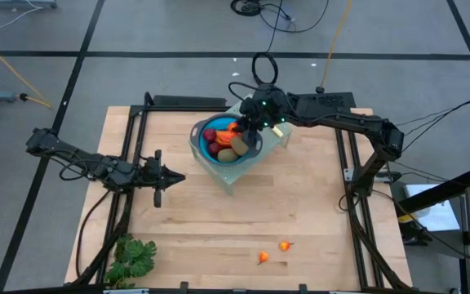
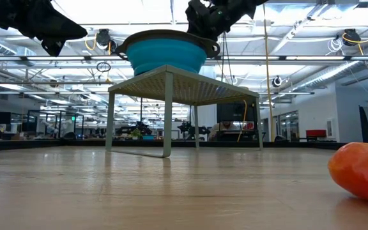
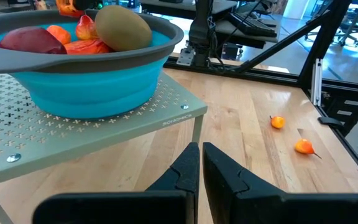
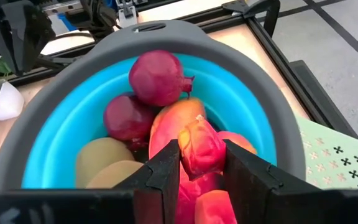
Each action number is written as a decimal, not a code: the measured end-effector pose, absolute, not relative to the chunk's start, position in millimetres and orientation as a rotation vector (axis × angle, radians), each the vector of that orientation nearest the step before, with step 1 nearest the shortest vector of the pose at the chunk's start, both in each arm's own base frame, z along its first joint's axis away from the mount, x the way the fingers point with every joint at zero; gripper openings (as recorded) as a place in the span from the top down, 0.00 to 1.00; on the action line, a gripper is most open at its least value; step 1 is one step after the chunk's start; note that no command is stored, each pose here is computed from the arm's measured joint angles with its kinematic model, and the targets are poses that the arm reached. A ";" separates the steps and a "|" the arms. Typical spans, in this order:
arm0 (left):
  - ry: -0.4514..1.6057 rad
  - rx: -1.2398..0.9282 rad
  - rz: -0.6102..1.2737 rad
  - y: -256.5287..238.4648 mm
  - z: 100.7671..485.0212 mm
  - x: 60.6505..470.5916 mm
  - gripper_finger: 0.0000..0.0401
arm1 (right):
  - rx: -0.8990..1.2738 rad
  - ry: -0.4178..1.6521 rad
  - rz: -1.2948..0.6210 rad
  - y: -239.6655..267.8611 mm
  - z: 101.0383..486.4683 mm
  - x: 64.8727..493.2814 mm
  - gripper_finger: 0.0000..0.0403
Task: Pick & Place Fruit
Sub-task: Put the peach into the collapsible colander on the shelf
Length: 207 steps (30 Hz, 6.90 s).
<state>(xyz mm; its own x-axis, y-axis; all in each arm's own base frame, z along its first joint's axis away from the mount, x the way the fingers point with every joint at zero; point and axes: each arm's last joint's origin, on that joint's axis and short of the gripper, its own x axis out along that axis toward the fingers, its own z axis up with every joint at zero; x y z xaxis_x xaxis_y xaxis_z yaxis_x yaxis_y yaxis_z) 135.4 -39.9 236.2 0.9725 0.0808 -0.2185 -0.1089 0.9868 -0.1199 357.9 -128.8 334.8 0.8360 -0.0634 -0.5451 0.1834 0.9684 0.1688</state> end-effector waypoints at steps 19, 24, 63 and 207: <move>0.215 -0.134 0.096 -39.9 236.2 135.3 0.95 | 0.236 0.558 -0.139 -128.2 339.2 354.3 0.55; 0.215 -0.133 0.096 -39.9 236.2 135.4 0.95 | 0.196 0.539 -0.105 -114.5 353.0 346.8 0.60; 0.213 -0.144 0.092 -40.1 236.4 135.4 0.95 | 0.157 0.433 0.009 -13.8 337.3 230.3 1.00; 0.232 -0.209 0.105 -39.9 234.1 134.9 0.95 | 0.062 1.211 0.394 181.0 201.5 261.7 0.51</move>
